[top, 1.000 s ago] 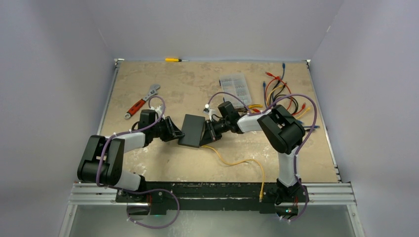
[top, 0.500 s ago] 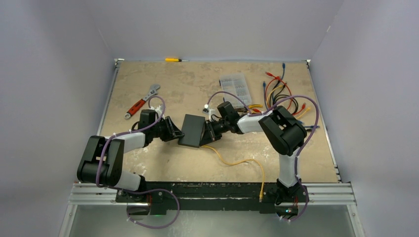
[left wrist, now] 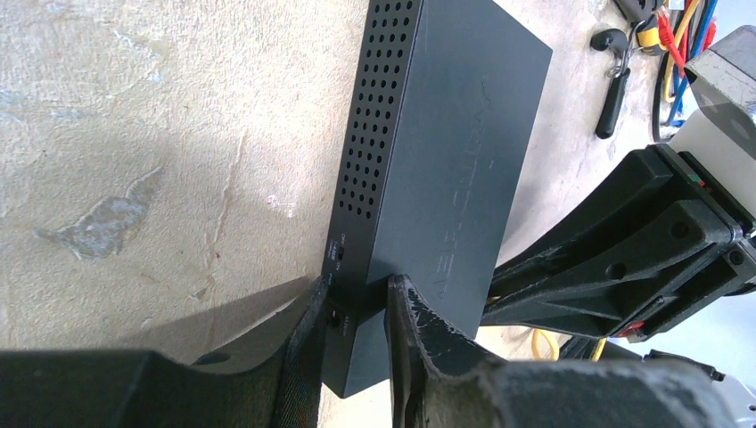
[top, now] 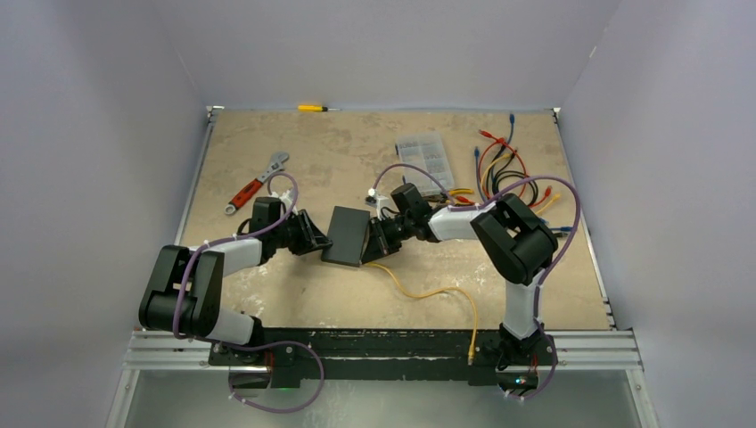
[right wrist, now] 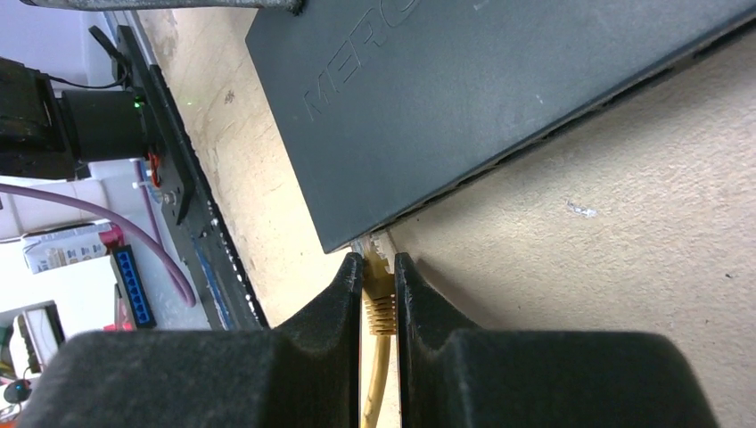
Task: Pull the plug from the switch port
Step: Pull the connector from the switch port, then pick up the connector from the center of the board.
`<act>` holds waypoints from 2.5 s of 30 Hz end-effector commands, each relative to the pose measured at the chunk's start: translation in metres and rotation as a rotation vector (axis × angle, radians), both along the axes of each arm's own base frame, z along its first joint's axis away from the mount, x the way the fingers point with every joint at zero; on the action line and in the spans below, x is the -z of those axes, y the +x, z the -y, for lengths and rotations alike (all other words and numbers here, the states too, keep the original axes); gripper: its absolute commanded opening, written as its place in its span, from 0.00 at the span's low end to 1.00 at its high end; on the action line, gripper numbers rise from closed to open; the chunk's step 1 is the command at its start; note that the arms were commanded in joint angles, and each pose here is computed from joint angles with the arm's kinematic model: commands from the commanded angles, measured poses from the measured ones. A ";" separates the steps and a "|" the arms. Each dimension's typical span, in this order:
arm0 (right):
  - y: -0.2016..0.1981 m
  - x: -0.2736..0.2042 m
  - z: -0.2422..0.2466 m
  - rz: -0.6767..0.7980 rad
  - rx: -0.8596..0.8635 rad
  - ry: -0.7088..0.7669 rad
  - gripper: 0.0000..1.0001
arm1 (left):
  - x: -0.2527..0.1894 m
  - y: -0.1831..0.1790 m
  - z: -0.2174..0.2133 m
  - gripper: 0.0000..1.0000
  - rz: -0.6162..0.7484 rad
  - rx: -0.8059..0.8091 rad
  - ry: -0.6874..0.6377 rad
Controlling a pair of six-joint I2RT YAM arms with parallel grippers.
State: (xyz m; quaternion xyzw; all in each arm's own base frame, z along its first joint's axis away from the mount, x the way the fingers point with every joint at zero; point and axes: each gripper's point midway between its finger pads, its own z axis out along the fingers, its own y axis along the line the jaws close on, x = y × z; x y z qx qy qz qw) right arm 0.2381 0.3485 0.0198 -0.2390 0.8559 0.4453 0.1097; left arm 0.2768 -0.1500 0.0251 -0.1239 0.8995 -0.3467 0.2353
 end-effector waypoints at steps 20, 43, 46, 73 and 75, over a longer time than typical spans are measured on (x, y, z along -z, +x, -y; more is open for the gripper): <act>0.034 -0.010 0.047 0.189 0.179 -0.267 0.26 | 0.036 -0.026 -0.022 0.08 -0.134 -0.051 0.146; 0.013 -0.016 0.087 0.191 0.233 -0.483 0.60 | 0.044 -0.030 -0.020 0.08 -0.147 -0.044 0.132; 0.006 -0.020 0.086 0.176 0.217 -0.462 0.54 | 0.045 -0.030 -0.020 0.08 -0.147 -0.044 0.129; 0.012 -0.060 0.061 0.202 0.186 -0.324 0.00 | 0.045 -0.031 -0.018 0.08 -0.152 -0.035 0.121; 0.019 -0.072 0.058 0.228 0.210 -0.305 0.00 | 0.045 -0.031 -0.018 0.08 -0.152 -0.034 0.122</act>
